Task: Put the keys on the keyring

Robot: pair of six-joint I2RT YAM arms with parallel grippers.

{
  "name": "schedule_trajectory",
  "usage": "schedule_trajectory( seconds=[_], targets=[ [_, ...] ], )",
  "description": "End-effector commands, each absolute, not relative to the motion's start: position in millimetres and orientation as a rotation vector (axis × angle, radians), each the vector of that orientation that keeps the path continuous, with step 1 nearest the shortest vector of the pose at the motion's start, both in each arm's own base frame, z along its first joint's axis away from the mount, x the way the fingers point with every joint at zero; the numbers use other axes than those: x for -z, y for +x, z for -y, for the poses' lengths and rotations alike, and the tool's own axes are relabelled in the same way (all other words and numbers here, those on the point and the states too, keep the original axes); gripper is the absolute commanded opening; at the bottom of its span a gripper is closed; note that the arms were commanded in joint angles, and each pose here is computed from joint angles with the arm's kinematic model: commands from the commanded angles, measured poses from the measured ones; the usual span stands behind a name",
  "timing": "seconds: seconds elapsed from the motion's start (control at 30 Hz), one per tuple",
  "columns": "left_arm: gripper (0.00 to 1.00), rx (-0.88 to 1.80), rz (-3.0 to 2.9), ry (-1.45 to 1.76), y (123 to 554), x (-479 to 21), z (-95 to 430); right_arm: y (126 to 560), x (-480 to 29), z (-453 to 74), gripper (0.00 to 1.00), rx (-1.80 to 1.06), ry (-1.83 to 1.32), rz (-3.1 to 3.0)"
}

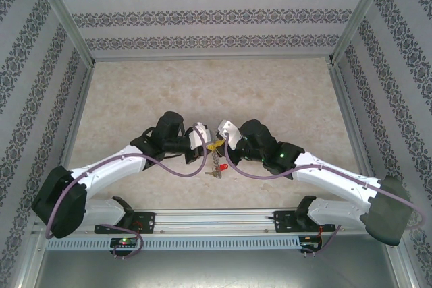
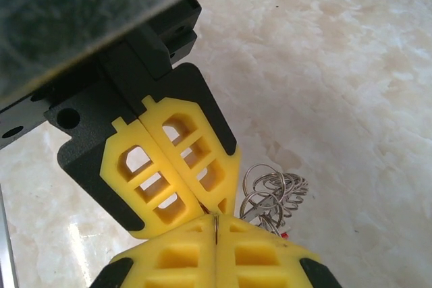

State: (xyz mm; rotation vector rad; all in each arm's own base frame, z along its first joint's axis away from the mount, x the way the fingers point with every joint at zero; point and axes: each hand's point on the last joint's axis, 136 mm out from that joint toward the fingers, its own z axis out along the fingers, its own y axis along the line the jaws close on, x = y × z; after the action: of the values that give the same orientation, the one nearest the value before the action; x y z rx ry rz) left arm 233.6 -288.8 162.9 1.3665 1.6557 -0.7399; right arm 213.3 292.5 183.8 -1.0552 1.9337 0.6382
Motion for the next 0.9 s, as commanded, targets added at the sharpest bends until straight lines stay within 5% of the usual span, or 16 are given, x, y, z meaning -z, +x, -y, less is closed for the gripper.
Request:
schedule_trajectory(
  seconds=[0.0, 0.1, 0.27, 0.87],
  targets=[
    [0.01, 0.736, -1.606, 1.302, 233, -181, 289, 221, -205, -293, 0.00, -0.649, -0.975, -1.919],
    [0.04, 0.748, -1.598, 1.289, 228, -183, 286, 221, -208, -292, 0.00, -0.658, -0.958, -1.924],
    [0.27, 0.775, -1.574, 1.281, 219, -177, 283, 215, -212, -303, 0.00, -0.712, -0.995, -1.879],
    [0.28, 0.711, -1.506, 1.234, 220, -196, 276, 200, -209, -309, 0.00, -0.767, -1.064, -1.828]
  ],
)
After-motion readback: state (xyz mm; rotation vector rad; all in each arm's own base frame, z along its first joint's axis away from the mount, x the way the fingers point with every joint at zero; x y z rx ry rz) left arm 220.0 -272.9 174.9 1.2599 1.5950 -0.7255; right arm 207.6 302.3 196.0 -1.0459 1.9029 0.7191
